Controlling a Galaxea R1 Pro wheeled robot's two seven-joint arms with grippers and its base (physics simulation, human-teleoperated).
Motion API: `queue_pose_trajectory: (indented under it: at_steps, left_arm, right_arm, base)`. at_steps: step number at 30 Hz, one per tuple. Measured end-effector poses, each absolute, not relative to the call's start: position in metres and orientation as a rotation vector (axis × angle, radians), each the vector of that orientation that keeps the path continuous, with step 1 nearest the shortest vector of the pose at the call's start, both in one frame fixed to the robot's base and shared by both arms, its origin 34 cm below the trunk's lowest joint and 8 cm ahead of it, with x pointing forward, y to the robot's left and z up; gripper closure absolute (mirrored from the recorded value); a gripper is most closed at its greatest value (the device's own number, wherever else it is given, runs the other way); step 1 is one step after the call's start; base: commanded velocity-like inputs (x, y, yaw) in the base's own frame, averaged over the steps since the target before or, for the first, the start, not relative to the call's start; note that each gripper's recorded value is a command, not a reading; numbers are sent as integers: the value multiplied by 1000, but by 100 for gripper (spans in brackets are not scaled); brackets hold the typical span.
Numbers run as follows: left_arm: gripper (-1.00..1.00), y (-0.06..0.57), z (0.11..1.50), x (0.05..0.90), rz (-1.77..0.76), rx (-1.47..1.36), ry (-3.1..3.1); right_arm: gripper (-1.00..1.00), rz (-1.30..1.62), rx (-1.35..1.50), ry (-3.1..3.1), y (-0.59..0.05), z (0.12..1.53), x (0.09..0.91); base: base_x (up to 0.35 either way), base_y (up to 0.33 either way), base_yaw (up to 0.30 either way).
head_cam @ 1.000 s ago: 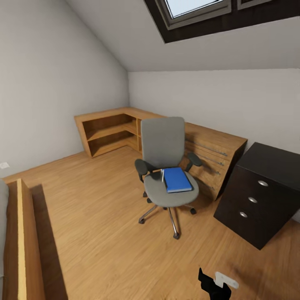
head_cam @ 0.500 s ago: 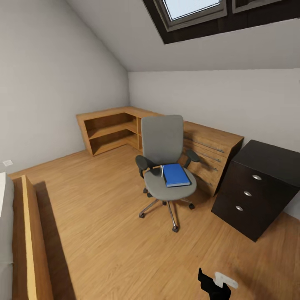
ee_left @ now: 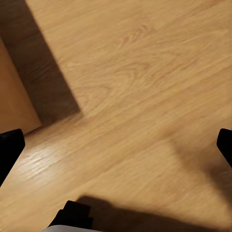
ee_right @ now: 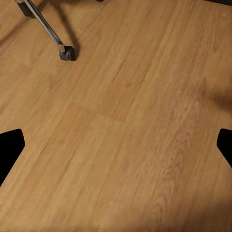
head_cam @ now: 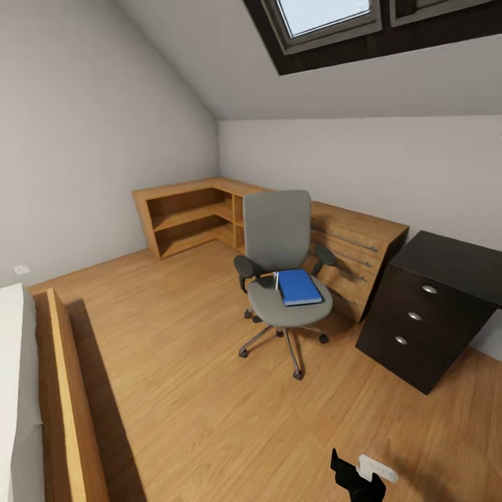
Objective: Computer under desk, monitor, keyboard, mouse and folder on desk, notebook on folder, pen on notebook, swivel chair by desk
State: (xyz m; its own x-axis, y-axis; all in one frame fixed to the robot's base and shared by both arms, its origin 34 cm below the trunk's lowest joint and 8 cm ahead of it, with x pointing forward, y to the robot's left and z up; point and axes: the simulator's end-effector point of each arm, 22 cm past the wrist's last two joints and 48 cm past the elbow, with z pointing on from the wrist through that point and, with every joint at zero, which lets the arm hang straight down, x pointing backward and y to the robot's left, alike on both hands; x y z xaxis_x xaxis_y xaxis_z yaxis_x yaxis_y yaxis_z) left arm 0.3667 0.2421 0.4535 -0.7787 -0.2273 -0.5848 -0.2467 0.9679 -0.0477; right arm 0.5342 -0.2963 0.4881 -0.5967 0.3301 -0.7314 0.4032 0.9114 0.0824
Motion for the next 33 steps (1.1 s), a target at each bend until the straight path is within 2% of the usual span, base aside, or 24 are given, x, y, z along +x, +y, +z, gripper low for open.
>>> queue_pose_trajectory:
  at_steps: [6,17,33]
  left_arm:
    - [-100,243,455,368,42,-334,2488]
    - [-100,243,458,373,40,-333,2475]
    - [-100,243,464,381,35,-331,2449]
  right_arm:
    - [-100,-113,519,2253,-296,490,536]
    - [-100,-108,502,2246,-294,494,536]
    - [-100,-95,483,2220,-289,505,544]
  base:
    - [-45,4,-150]
    - [-262,30,-140]
    - [-16,0,-6]
